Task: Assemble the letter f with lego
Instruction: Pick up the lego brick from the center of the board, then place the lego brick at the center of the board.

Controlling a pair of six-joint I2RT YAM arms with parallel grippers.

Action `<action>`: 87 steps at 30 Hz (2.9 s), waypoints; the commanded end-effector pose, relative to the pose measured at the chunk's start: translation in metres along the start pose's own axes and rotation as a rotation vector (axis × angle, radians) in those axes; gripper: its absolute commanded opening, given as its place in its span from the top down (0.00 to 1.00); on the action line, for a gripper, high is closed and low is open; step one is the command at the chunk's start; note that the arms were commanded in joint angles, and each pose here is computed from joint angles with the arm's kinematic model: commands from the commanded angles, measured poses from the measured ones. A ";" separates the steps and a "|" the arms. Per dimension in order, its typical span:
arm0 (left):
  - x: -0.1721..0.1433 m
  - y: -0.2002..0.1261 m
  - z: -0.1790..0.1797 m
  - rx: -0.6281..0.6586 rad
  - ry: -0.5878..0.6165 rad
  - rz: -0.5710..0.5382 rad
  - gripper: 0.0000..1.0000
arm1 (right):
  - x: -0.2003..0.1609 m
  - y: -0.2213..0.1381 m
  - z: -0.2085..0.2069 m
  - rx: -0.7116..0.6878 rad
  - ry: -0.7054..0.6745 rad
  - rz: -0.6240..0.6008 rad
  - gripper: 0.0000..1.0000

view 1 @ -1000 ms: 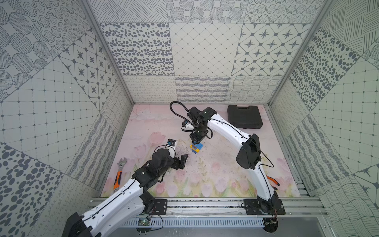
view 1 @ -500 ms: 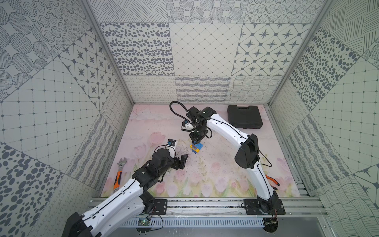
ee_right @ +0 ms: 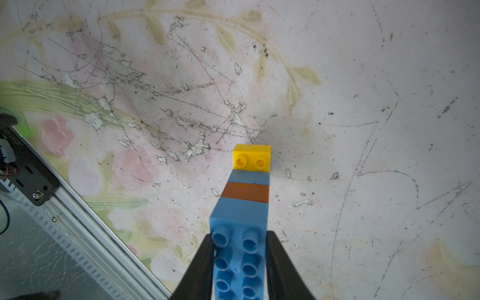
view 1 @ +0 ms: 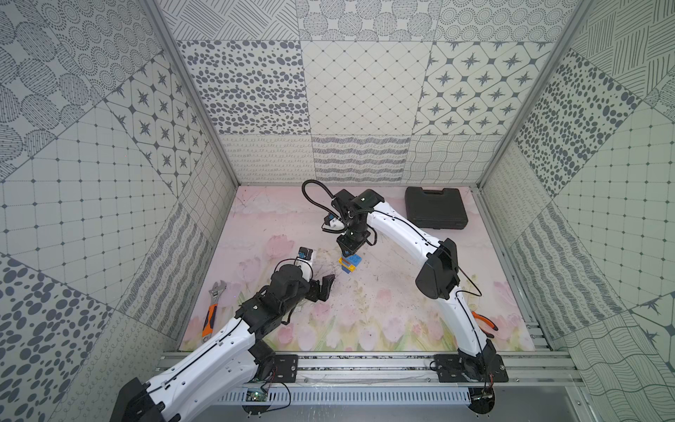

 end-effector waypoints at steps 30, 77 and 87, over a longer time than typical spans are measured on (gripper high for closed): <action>-0.002 0.001 0.004 0.021 -0.005 0.004 0.01 | -0.001 0.009 -0.008 0.012 -0.003 -0.001 0.64; 0.000 0.005 0.000 0.003 0.007 0.015 0.01 | -0.022 0.058 -0.070 0.673 0.093 -0.007 0.54; -0.001 0.007 0.000 0.004 0.005 0.021 0.01 | -0.012 0.053 -0.098 0.541 0.162 -0.062 0.47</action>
Point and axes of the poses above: each gripper's point midway between its finger pads, its own y axis out along the fingers, its own z axis along the line the jaws close on, x = y × z, the point moved 4 cm from there along -y, back along the fingers, and after that the axes turned 1 degree about -y, right-handed, at the moved point
